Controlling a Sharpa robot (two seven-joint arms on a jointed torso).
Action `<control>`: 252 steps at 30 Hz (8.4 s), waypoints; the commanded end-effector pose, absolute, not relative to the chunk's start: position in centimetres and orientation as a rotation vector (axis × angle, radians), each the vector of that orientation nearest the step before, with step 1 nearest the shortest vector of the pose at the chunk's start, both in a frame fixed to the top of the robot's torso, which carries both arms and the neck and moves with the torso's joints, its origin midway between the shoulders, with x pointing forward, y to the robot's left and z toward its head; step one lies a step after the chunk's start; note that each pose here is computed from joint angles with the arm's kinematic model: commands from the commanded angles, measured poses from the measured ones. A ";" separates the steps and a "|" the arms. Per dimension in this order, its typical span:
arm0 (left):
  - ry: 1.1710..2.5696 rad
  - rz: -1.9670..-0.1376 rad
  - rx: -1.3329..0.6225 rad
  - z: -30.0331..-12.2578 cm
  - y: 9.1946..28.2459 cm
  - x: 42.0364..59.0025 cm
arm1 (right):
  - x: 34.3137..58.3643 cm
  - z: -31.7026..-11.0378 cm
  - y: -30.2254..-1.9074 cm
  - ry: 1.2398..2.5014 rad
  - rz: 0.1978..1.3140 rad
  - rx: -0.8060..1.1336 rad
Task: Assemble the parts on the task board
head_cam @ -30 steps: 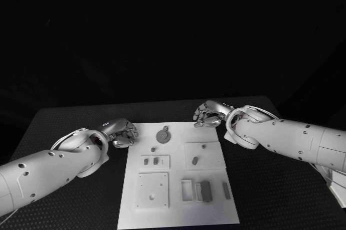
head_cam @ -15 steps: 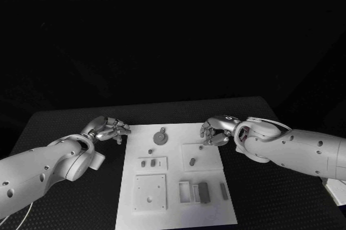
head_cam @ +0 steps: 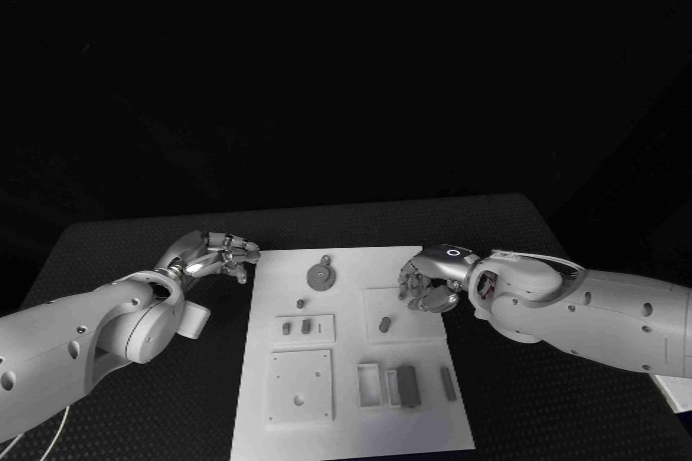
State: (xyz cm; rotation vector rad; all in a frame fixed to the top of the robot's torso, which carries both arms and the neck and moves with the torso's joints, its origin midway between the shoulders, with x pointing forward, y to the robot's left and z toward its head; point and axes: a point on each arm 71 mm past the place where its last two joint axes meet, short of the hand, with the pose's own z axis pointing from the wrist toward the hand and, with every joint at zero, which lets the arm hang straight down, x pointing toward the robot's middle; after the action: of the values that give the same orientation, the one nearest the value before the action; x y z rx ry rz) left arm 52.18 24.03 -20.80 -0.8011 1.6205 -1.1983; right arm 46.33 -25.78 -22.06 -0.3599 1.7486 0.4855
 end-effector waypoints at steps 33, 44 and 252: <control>1.623 -1.248 -0.818 -20.7 23.7 52.2 | 46.9 -23.7 -24.0 1.729 0.417 -0.469; 1.626 -1.242 -0.822 -20.8 23.7 52.2 | 46.9 -24.2 -24.0 1.740 0.383 -0.491; 1.638 -1.236 -0.819 -21.1 23.1 52.9 | 40.7 -23.7 -9.6 1.660 0.853 -0.601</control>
State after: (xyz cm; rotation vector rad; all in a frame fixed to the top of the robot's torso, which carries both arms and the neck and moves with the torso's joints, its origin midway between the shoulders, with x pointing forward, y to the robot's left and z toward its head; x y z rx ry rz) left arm 52.90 23.32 -21.18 -0.8277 1.6349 -1.2128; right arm 40.82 -9.80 -23.45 -0.5633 1.6456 0.8596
